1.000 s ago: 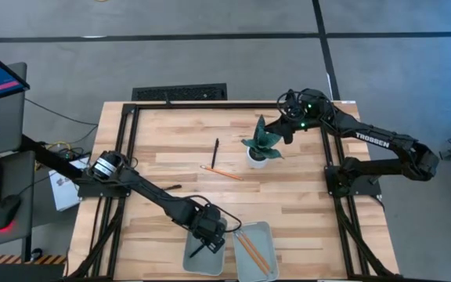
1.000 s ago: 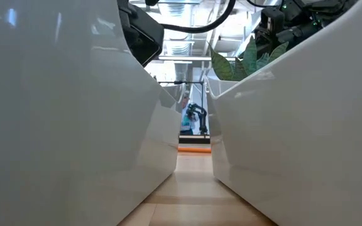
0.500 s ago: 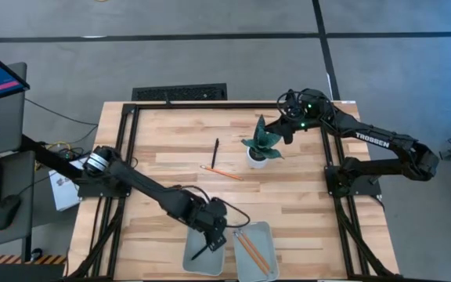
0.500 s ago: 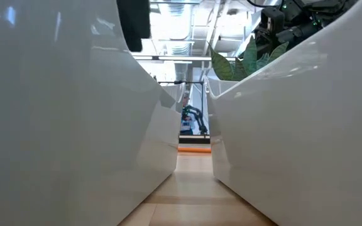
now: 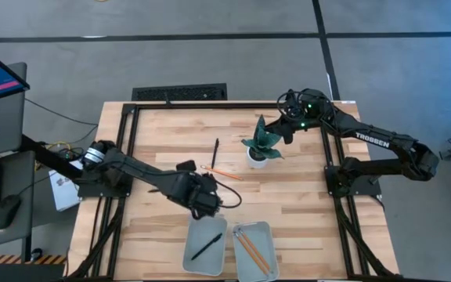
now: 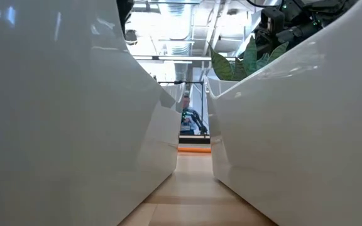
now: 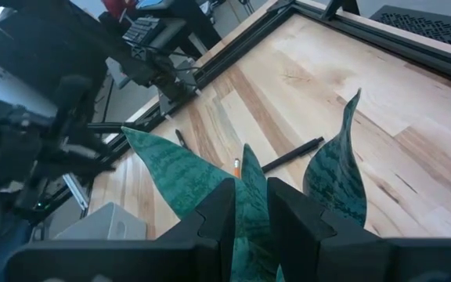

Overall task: Sort pens & pencils
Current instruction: Put the bottom pen into the left gray bin

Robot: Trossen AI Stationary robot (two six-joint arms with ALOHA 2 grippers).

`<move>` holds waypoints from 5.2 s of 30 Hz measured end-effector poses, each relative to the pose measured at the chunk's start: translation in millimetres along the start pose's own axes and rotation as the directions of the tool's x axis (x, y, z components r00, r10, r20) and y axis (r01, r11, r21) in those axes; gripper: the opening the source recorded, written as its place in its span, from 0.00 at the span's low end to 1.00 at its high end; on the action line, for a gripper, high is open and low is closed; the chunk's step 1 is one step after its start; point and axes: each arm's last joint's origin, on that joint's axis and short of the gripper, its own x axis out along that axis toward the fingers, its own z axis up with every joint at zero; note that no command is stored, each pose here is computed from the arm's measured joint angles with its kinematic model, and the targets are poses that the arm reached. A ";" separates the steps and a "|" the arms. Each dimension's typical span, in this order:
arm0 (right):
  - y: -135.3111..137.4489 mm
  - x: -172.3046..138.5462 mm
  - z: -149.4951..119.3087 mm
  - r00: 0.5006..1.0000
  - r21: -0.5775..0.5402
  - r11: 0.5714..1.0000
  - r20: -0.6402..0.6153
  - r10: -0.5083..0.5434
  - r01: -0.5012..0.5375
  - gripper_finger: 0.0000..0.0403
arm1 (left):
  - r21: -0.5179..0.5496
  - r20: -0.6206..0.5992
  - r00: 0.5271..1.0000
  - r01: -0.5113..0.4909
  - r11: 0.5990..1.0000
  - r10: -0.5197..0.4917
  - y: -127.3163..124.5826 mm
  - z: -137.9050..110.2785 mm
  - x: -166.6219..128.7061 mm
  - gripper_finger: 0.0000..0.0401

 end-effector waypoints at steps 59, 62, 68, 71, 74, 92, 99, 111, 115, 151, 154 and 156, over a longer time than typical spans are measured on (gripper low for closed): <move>-2.5 -1.1 3.2 0.998 -0.018 0.998 0.041 -0.054 0.054 0.24 | -0.197 -0.056 0.934 0.335 0.921 -0.352 103.9 -103.2 86.0 0.30; -2.5 -1.1 3.2 0.998 -0.018 0.998 0.041 -0.054 0.054 0.24 | -0.210 -0.053 0.939 0.322 0.923 -0.340 104.1 -103.1 86.3 0.33; -2.5 -1.1 3.2 0.998 -0.018 0.998 0.041 -0.053 0.054 0.24 | -0.168 -0.055 0.939 0.326 0.930 -0.339 103.9 -103.0 86.9 0.34; -2.5 -1.1 3.2 0.998 -0.018 0.998 0.041 -0.053 0.054 0.24 | -0.133 -0.056 0.939 0.330 0.935 -0.339 103.8 -103.1 87.0 0.35; -2.5 -1.0 3.1 0.998 -0.018 0.998 0.040 -0.054 0.054 0.24 | -0.136 -0.049 0.936 0.339 0.931 -0.348 102.9 -103.6 89.1 0.35; -4.0 -1.2 3.6 0.993 -0.015 0.994 0.057 -0.103 0.104 0.24 | -0.200 -0.036 0.943 0.319 0.926 -0.332 97.3 -123.0 119.0 0.35; -4.3 -1.2 3.7 0.992 0.019 0.993 0.060 -0.115 0.114 0.24 | -0.063 -0.036 0.941 0.335 0.940 -0.337 96.0 -121.7 120.8 0.35; -4.8 -1.3 3.9 0.989 0.039 0.991 0.067 -0.132 0.129 0.24 | 0.054 -0.175 0.908 0.394 0.918 -0.380 80.7 -118.8 149.3 0.35; -4.8 -1.3 3.9 0.989 0.039 0.991 0.067 -0.132 0.130 0.24 | 0.057 -0.197 0.911 0.381 0.923 -0.364 79.5 -119.0 153.1 0.35; -4.8 -1.3 3.9 0.989 0.035 0.991 0.067 -0.131 0.129 0.24 | 0.043 -0.181 0.927 0.342 0.939 -0.329 80.3 -114.3 150.3 0.35; -4.7 -1.2 3.9 0.989 0.015 0.992 0.066 -0.130 0.129 0.24 | 0.032 -0.183 0.928 0.336 0.941 -0.325 80.2 -114.3 150.9 0.35; -4.7 -1.2 3.9 0.989 0.012 0.992 0.066 -0.129 0.129 0.24 | 0.032 -0.190 0.928 0.333 0.942 -0.321 80.0 -114.4 151.6 0.35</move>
